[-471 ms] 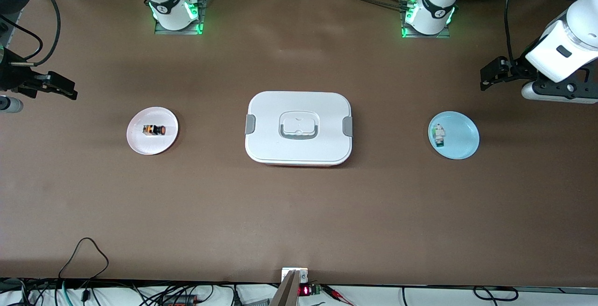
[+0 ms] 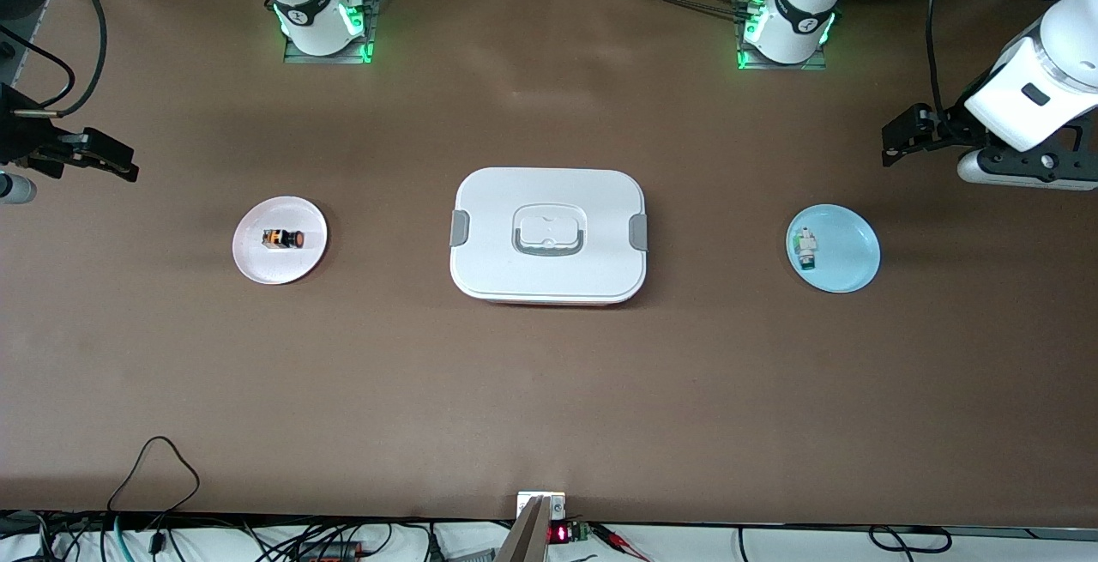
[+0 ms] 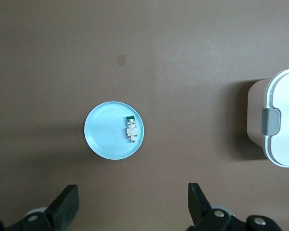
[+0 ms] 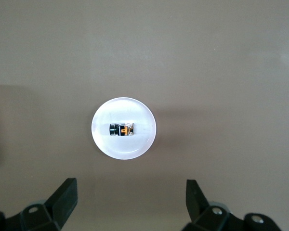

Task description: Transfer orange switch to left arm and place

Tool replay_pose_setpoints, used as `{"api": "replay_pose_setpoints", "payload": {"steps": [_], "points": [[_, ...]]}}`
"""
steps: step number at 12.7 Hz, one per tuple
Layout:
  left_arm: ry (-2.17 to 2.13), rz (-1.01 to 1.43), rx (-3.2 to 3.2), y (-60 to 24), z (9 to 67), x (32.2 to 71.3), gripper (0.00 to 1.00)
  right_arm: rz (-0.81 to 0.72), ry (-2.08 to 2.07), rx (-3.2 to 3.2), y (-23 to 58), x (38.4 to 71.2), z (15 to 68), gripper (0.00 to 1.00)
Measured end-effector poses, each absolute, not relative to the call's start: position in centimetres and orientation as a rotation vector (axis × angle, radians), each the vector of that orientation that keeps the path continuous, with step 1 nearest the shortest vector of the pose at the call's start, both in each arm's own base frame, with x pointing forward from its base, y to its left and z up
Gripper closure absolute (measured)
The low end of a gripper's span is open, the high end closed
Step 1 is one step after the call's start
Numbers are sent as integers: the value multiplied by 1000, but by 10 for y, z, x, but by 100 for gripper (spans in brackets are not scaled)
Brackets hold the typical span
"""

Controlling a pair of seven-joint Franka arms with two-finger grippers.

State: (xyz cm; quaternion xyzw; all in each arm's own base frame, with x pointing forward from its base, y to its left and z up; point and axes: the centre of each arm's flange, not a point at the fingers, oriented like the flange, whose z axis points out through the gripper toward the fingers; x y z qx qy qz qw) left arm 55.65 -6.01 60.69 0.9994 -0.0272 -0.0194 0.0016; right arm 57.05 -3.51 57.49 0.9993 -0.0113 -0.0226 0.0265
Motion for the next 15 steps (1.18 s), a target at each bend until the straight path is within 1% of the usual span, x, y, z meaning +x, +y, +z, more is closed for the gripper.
{"api": "replay_pose_setpoints", "payload": {"steps": [9,12,15], "points": [[-81,-113,3138,-59,606,551,0,-95,-38,3088,-38,568,575,0],[-75,-112,3138,-57,606,552,0,-112,-32,3087,-37,580,555,0],[-69,-112,3138,-55,606,552,0,-177,-27,3083,-36,597,516,0]]}}
